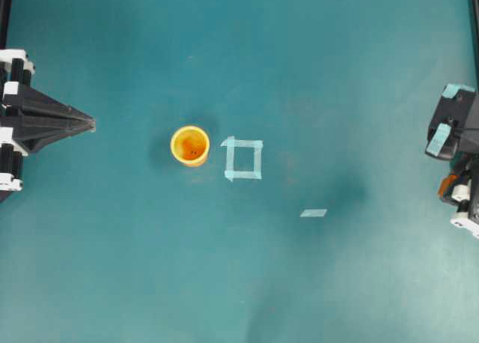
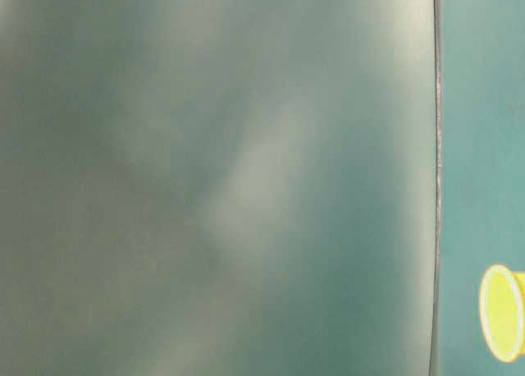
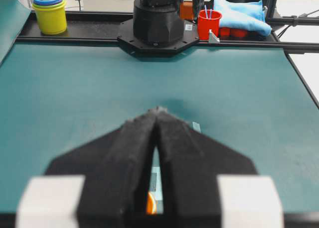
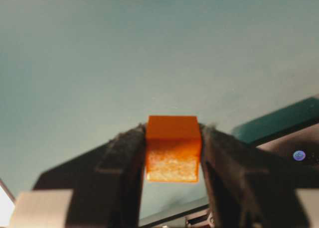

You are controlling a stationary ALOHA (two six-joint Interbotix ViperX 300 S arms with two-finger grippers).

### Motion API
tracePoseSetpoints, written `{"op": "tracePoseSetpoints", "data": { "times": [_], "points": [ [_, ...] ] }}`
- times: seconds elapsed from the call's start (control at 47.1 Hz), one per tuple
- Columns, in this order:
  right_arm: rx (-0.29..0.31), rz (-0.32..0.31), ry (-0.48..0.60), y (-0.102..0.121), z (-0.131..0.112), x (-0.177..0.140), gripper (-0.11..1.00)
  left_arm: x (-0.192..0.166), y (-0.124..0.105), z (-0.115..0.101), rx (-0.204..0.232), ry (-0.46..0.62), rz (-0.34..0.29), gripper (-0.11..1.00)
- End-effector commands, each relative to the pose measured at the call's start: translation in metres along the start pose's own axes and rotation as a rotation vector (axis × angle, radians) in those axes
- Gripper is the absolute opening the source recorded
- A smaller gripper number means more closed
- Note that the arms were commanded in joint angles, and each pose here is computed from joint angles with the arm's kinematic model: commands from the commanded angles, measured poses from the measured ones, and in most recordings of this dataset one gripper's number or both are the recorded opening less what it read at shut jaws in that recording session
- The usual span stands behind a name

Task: Lift the orange block with right arm.

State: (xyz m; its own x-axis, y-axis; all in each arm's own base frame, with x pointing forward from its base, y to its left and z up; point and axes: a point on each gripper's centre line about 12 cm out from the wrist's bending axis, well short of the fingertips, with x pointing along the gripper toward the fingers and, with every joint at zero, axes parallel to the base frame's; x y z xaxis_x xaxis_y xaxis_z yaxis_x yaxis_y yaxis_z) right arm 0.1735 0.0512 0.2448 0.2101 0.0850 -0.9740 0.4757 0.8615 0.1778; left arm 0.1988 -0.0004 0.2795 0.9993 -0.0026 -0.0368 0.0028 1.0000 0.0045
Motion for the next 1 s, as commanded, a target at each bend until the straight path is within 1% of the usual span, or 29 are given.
{"op": "tracePoseSetpoints", "data": {
  "times": [0.0, 0.276, 0.977],
  "points": [
    [-0.005, 0.019, -0.019, 0.006, 0.004, -0.013, 0.41, 0.003, 0.0, 0.01, 0.003, -0.023, 0.0, 0.0],
    [-0.007, 0.001, -0.001, 0.006, 0.004, -0.026, 0.41, 0.003, 0.0, 0.01, 0.003, -0.021, -0.002, 0.0],
    [-0.007, 0.009, -0.002, 0.011, 0.007, -0.048, 0.41, 0.003, 0.0, 0.01, 0.003, -0.023, 0.0, 0.0]
  ]
}}
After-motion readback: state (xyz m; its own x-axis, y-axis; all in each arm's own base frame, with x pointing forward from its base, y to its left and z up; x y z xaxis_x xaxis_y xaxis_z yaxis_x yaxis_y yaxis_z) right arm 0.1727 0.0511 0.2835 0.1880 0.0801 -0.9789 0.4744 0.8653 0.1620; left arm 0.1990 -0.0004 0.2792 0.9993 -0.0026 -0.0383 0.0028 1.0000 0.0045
